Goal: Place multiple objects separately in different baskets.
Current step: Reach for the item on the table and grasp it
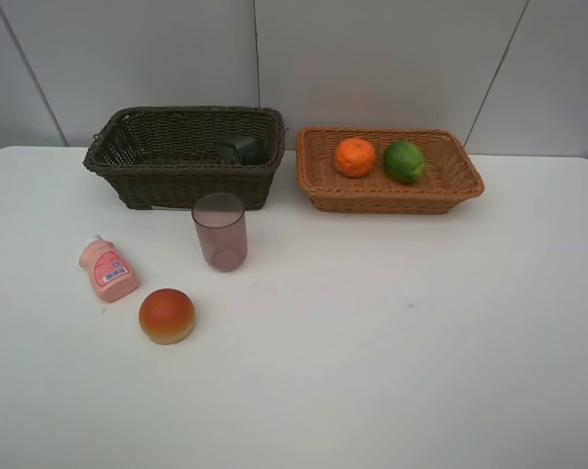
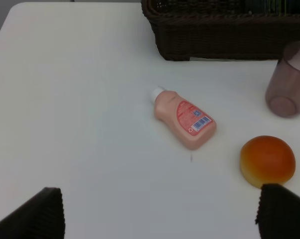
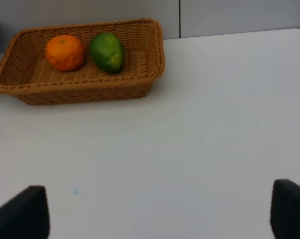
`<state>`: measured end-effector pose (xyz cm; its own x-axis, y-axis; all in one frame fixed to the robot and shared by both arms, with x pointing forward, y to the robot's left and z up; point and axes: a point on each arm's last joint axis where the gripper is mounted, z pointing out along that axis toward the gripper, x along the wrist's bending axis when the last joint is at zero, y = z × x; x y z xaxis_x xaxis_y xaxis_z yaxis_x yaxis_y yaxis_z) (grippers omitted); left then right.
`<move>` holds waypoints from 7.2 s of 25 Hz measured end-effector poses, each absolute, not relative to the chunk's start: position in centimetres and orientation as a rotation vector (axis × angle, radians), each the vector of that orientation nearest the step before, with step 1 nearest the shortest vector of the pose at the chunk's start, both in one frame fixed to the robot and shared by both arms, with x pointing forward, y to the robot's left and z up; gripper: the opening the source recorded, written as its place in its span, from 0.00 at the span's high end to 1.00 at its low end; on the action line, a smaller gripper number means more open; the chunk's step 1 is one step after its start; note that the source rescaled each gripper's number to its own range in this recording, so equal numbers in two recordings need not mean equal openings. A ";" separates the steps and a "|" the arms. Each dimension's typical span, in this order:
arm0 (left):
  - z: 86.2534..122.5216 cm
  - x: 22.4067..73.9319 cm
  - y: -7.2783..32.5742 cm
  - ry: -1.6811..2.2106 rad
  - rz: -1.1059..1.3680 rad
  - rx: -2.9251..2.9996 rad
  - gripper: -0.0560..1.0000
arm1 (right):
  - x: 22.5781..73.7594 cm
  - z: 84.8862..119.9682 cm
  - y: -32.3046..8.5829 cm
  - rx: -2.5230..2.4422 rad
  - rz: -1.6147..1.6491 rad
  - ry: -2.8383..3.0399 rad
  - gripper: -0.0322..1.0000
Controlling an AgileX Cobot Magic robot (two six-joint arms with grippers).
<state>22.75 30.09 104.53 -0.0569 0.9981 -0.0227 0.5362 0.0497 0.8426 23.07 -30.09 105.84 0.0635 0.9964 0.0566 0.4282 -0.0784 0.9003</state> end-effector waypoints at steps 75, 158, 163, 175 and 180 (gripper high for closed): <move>110.9 37.6 29.5 1.907 0.423 1.783 0.00 | 23.1 105.8 -30.1 1.608 0.979 1.456 0.05; 96.1 56.6 7.5 1.290 0.164 2.785 0.00 | 23.1 105.8 -30.1 1.608 0.980 1.456 0.05; 96.1 56.7 7.4 1.276 0.183 2.779 0.00 | 23.1 105.8 -30.1 1.608 0.980 1.456 0.05; 93.2 56.7 6.6 1.272 0.140 2.837 0.00 | 23.1 105.8 -30.1 1.608 0.980 1.456 0.05; 92.1 57.0 6.4 1.270 0.139 2.843 0.00 | 23.1 105.8 -30.1 1.608 0.979 1.455 0.05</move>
